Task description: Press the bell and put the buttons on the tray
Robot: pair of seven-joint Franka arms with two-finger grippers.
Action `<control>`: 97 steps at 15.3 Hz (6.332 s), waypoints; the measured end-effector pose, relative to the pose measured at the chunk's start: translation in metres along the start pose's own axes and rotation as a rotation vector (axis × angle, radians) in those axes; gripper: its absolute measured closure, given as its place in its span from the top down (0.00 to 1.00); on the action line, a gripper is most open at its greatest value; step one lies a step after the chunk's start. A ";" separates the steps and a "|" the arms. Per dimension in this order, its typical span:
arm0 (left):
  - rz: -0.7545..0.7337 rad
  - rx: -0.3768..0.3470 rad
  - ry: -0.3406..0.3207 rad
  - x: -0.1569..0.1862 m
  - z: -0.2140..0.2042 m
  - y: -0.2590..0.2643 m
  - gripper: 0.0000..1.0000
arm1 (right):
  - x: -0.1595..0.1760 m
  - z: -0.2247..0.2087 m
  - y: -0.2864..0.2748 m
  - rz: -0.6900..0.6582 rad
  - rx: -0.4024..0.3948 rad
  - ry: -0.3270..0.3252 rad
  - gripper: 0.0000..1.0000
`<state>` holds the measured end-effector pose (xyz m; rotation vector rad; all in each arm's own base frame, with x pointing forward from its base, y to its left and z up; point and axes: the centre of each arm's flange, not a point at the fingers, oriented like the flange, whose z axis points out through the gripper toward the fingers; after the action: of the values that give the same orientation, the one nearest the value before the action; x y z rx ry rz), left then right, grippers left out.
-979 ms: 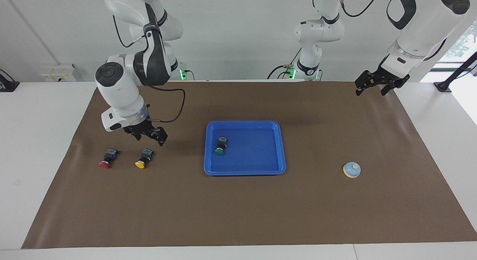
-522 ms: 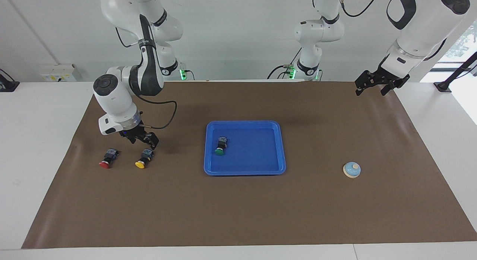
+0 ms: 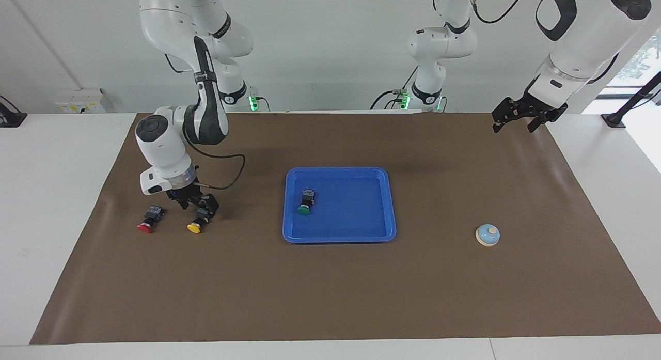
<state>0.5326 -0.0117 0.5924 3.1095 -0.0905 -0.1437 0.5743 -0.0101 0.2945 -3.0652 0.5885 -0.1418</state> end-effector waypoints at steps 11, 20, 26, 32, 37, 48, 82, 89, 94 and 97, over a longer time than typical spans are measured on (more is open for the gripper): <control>0.000 0.000 0.000 0.000 0.000 0.000 1.00 | 0.002 0.006 -0.010 -0.005 -0.009 -0.032 0.41; 0.000 0.000 0.000 0.000 0.000 0.000 1.00 | 0.000 -0.073 -0.112 -0.098 -0.028 -0.112 0.41; 0.000 0.000 0.000 0.000 0.000 0.000 1.00 | -0.051 -0.138 -0.238 -0.093 0.034 -0.138 0.41; 0.000 0.000 0.000 0.000 0.000 0.000 1.00 | -0.138 -0.115 -0.335 -0.072 0.021 -0.167 0.41; 0.000 0.000 0.000 0.000 0.000 0.000 1.00 | -0.173 -0.067 -0.374 -0.099 0.028 -0.157 0.41; 0.000 0.000 0.000 0.000 0.000 0.000 1.00 | -0.178 -0.005 -0.353 -0.075 0.024 -0.140 0.41; 0.000 0.000 0.000 0.000 0.000 0.000 1.00 | 0.056 -0.076 0.036 -0.029 -0.118 -0.062 1.00; 0.000 0.000 0.000 0.000 0.000 0.000 1.00 | 0.055 -0.034 0.114 -0.055 -0.098 0.013 1.00; 0.000 0.000 0.000 0.000 0.000 0.000 1.00 | 0.055 -0.003 0.115 -0.062 -0.092 0.021 1.00; 0.000 0.000 0.000 0.000 0.000 0.000 1.00 | 0.055 0.002 0.114 -0.063 -0.092 0.016 1.00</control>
<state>0.5326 -0.0117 0.5924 3.1095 -0.0908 -0.1437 0.5831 -0.1366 0.2929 -3.1757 0.5133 -0.1446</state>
